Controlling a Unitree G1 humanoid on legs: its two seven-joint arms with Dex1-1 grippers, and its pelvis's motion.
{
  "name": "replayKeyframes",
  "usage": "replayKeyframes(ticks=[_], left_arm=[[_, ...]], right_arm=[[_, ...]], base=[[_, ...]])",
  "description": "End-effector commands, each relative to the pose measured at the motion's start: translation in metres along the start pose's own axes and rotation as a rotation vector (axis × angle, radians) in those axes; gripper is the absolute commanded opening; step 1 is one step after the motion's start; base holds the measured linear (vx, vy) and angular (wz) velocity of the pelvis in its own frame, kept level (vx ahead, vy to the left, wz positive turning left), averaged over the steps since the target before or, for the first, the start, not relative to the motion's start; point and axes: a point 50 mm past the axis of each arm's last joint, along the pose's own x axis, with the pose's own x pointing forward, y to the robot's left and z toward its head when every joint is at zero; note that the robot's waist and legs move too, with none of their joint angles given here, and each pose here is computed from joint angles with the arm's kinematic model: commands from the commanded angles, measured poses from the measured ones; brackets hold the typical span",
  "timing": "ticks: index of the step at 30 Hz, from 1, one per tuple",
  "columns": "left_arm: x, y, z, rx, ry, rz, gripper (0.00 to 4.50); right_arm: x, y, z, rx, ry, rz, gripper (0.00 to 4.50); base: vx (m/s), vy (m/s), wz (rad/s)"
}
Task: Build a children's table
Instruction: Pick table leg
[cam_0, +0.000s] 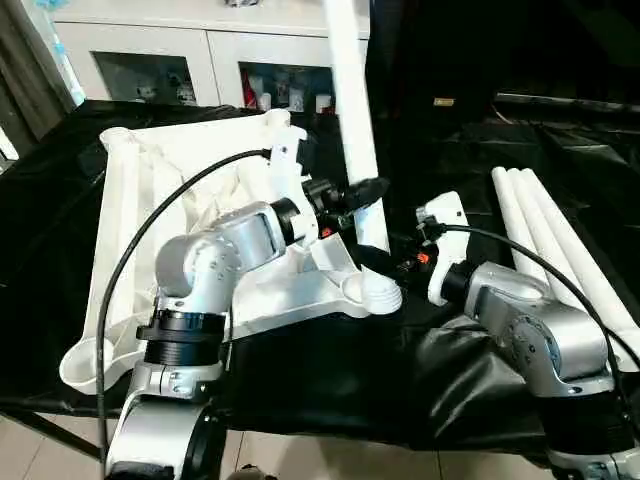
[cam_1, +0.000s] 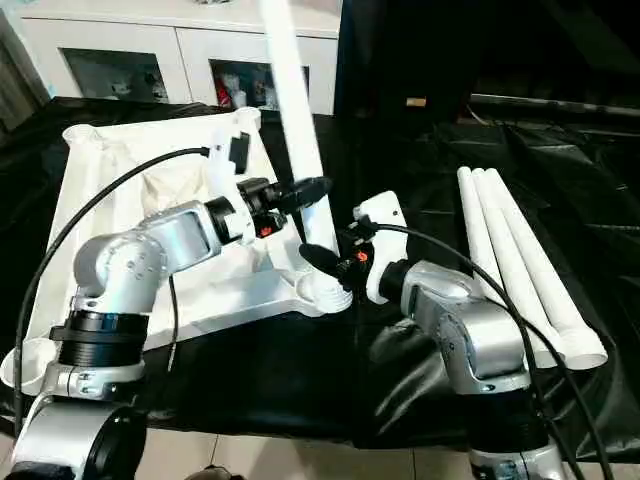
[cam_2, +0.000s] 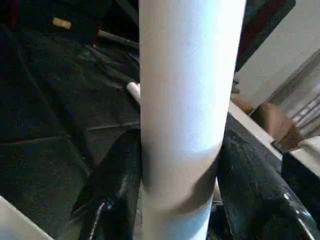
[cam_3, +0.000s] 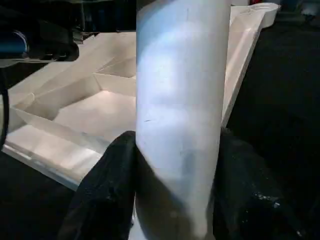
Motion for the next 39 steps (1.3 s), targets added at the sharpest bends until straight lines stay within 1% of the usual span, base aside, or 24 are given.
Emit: replayKeyframes(ticks=[1, 6, 7, 10, 11, 14, 15, 16, 18, 19, 21, 22, 24, 25, 29, 32, 34, 35, 36, 37, 39], left_arm=[[0.005, -0.004, -0.010, 0.030, 0.050, -0.003, 2.00], [0.006, -0.002, -0.007, 0.010, 0.010, 0.009, 1.89], [0.006, -0.001, -0.004, -0.007, -0.016, 0.009, 1.89], [0.006, -0.002, -0.002, -0.044, -0.046, -0.005, 1.88], [0.005, -0.003, 0.000, -0.070, -0.063, -0.020, 1.88], [0.005, -0.004, 0.000, -0.089, -0.075, -0.034, 1.87], [0.005, -0.004, 0.000, -0.096, -0.078, -0.052, 1.87], [0.004, -0.004, 0.000, -0.096, -0.081, -0.054, 1.87], [0.004, -0.004, 0.001, -0.097, -0.084, -0.056, 1.87], [0.004, -0.004, 0.001, -0.092, -0.082, -0.062, 1.87], [0.003, -0.004, 0.002, -0.089, -0.080, -0.065, 1.86], [0.003, -0.004, 0.002, -0.089, -0.080, -0.065, 1.86], [0.002, -0.003, 0.003, -0.082, -0.078, -0.069, 1.86], [0.002, -0.002, 0.003, -0.076, -0.075, -0.070, 1.86], [-0.003, 0.002, 0.006, -0.049, -0.047, -0.097, 1.86], [-0.006, 0.002, 0.010, -0.037, -0.037, -0.133, 1.86], [-0.009, 0.000, 0.013, -0.026, -0.028, -0.175, 1.86], [-0.012, -0.003, 0.014, -0.016, -0.018, -0.223, 1.86], [-0.012, -0.004, 0.015, -0.013, -0.015, -0.237, 1.86], [-0.015, -0.009, 0.016, -0.001, -0.008, -0.292, 1.86], [-0.018, -0.013, 0.017, 0.008, -0.003, -0.344, 1.86]], right_arm=[[0.004, 0.004, 0.004, -0.039, 0.008, 0.015, 1.86], [0.004, 0.005, 0.005, -0.048, 0.005, 0.016, 1.86], [0.004, 0.005, 0.005, -0.052, 0.006, 0.015, 1.86], [0.004, 0.004, 0.005, -0.061, 0.008, 0.014, 1.86], [0.004, 0.004, 0.005, -0.073, 0.006, 0.011, 1.86], [0.004, 0.004, 0.006, -0.083, 0.002, 0.014, 1.86], [0.004, 0.005, 0.007, -0.077, -0.013, 0.027, 1.86], [0.004, 0.006, 0.009, -0.061, -0.029, 0.044, 2.21], [0.003, 0.006, 0.010, -0.043, -0.043, 0.059, 2.58], [0.001, 0.006, 0.014, -0.015, -0.065, 0.089, 2.58], [-0.001, 0.007, 0.017, -0.007, -0.079, 0.110, 2.82], [-0.001, 0.007, 0.017, -0.007, -0.079, 0.110, 2.82], [-0.005, 0.007, 0.022, -0.009, -0.099, 0.148, 3.00], [-0.008, 0.006, 0.024, -0.008, -0.107, 0.164, 3.16], [-0.023, -0.001, 0.030, 0.015, -0.103, 0.235, 3.20], [-0.030, -0.006, 0.031, 0.037, -0.083, 0.265, 3.20], [-0.033, -0.008, 0.031, 0.048, -0.068, 0.274, 3.20], [-0.035, -0.009, 0.030, 0.056, -0.058, 0.287, 3.20], [-0.036, -0.009, 0.030, 0.058, -0.055, 0.290, 3.20], [-0.037, -0.009, 0.029, 0.064, -0.044, 0.304, 3.20], [-0.037, -0.009, 0.027, 0.066, -0.029, 0.315, 3.20]], base=[[0.000, 0.000, 0.00], [0.000, 0.000, 0.00], [0.000, 0.000, 0.00], [0.000, 0.000, 0.00], [0.000, 0.000, 0.00], [0.000, 0.000, 0.00], [0.000, 0.000, 0.00], [0.000, 0.000, 0.00], [0.000, 0.000, 0.00], [0.000, 0.000, 0.00], [0.000, 0.000, 0.00], [0.000, 0.000, 0.00], [0.000, 0.000, 0.00], [0.000, 0.000, 0.00], [0.000, 0.000, 0.00], [0.000, 0.000, 0.00], [0.000, 0.000, 0.00], [0.000, 0.000, 0.00], [0.000, 0.000, 0.00], [0.000, 0.000, 0.00], [0.000, 0.000, 0.00]])
